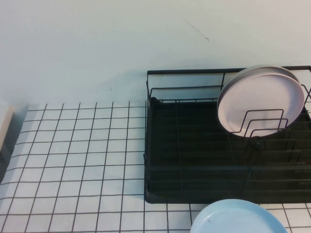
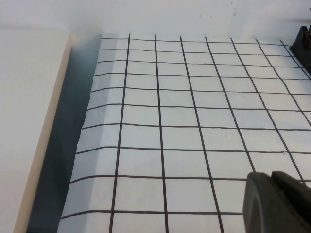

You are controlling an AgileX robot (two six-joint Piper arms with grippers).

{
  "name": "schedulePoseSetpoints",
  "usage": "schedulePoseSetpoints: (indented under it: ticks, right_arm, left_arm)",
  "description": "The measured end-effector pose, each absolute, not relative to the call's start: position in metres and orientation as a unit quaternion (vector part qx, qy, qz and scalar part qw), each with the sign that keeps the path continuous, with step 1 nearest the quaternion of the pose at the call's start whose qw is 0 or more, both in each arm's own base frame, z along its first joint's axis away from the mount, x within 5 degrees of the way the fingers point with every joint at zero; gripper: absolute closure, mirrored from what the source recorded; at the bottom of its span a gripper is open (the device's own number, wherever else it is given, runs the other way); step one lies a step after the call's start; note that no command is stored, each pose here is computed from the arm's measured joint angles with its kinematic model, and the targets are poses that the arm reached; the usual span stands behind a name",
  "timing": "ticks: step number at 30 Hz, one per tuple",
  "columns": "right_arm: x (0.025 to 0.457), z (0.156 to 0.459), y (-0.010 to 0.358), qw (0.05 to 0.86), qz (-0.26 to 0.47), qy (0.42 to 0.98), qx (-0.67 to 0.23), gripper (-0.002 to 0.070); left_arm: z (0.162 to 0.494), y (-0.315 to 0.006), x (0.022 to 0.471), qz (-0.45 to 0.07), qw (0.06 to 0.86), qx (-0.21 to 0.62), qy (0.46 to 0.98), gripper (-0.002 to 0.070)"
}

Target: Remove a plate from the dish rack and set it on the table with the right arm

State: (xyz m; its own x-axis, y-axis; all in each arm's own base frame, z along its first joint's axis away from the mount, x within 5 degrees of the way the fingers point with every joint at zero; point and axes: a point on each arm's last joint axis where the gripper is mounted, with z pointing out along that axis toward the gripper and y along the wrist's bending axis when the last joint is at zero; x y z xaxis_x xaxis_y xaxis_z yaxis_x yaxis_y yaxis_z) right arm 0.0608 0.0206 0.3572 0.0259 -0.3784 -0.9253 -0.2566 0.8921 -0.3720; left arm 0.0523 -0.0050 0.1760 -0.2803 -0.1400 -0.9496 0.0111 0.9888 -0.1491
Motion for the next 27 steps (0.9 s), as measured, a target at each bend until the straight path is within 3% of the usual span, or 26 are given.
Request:
schedulePoseSetpoints:
  ticks: [4,10,15,27]
  right_arm:
    - [0.064,0.32,0.008,0.709,-0.088,0.682,-0.157,0.0678]
    - [0.06,0.231,0.0,0.652,-0.089,0.746,-0.102,0.0678]
    - [0.056,0.183,-0.003,0.616,-0.092,0.779,-0.076,0.0678]
    - [0.051,0.169,-0.005,0.572,-0.1,0.811,-0.07,0.0678]
  left_arm:
    - [0.176,-0.005,0.052,-0.063,0.599,-0.04,0.798,0.0678]
    - [0.176,-0.005,0.052,-0.063,0.599,-0.04,0.798,0.0678]
    - [0.176,-0.005,0.052,-0.063,0.599,-0.04,0.798,0.0678]
    - [0.176,-0.005,0.052,-0.063,0.599,-0.04,0.798,0.0678]
